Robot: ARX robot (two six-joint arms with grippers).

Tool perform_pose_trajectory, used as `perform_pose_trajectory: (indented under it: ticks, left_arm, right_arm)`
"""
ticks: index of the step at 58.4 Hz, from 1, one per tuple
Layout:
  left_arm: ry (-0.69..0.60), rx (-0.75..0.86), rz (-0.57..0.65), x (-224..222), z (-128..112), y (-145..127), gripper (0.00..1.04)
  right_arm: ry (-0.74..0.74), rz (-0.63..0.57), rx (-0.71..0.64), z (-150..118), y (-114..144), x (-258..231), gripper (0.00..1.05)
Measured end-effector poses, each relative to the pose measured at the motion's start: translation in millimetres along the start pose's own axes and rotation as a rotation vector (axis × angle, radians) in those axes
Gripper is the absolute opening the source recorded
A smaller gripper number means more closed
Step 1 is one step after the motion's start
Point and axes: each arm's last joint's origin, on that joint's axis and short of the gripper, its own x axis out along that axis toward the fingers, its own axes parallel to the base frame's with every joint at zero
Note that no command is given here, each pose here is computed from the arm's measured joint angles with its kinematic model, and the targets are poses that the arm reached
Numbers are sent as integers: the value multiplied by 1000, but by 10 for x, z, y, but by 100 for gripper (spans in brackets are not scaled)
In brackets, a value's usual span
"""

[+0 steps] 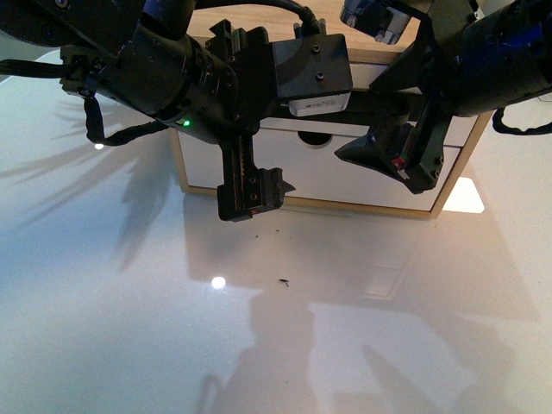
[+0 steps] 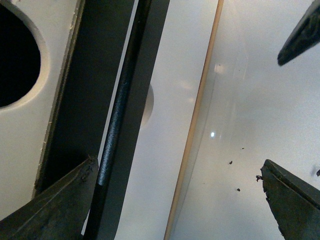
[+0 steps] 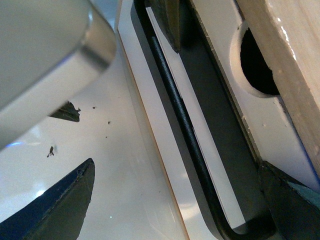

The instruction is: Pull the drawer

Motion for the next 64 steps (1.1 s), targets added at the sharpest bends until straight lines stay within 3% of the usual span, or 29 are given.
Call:
perform_pose_trajectory:
  ticks: [25,64]
  left_arm:
    - [-4,1,-6,19,0,-5,97]
    - [9,37,-9,31,-11,-14,97]
  right_arm:
    - [4,20,25,-35,26,74,96]
    - [76,43,-106,-159,59,124,96]
